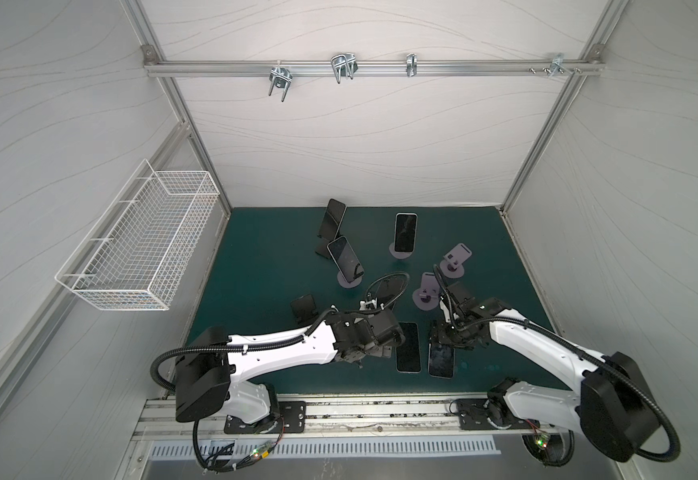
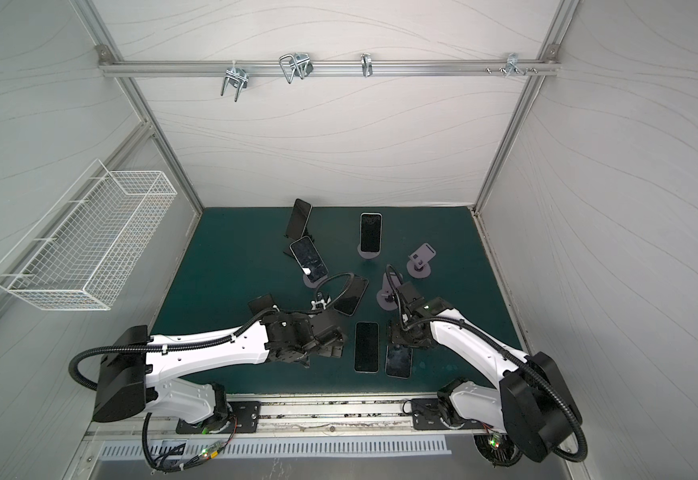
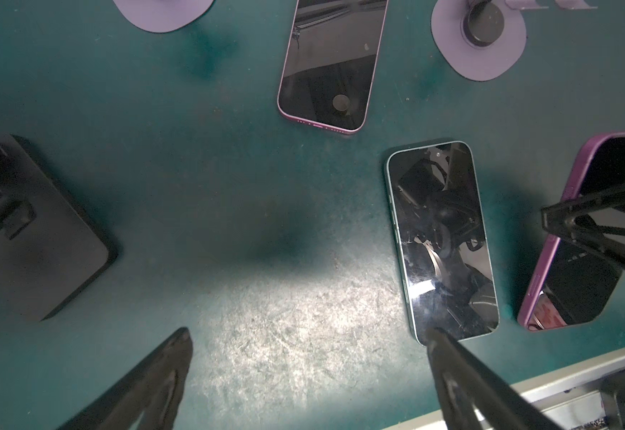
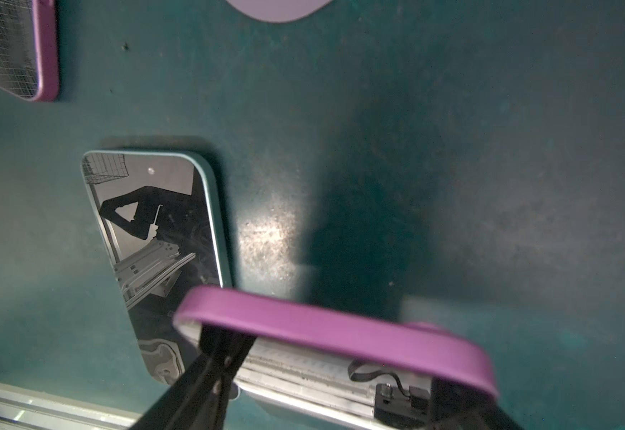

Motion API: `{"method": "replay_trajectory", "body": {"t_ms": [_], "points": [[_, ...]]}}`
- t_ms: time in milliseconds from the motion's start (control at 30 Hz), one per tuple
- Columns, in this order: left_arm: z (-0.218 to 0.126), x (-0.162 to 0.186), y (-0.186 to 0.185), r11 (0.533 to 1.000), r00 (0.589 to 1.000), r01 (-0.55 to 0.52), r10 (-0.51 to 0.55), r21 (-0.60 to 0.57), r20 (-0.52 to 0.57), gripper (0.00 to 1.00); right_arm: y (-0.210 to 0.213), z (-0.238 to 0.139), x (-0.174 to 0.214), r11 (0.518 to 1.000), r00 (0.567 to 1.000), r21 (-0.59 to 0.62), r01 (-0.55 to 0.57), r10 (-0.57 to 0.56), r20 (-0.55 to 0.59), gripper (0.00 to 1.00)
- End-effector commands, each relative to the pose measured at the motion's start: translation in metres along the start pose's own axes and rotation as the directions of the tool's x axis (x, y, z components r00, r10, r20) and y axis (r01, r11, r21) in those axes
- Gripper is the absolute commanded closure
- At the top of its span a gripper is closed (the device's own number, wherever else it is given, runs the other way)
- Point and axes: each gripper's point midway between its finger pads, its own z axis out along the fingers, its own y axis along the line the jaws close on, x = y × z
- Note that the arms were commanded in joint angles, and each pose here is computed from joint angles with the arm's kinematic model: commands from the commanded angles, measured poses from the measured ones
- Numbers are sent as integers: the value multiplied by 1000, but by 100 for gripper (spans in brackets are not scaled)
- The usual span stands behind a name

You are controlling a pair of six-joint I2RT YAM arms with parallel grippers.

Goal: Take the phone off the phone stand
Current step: 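Lay the pink phone flat on the mat and open the right gripper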

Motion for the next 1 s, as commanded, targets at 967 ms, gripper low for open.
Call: {"method": "replay_trajectory", "body": {"t_ms": [967], "points": [[-4, -10, -7, 1000, 1000, -5, 5, 5, 29, 1, -13, 33, -8, 980, 999, 194, 51, -53, 4, 29]]}}
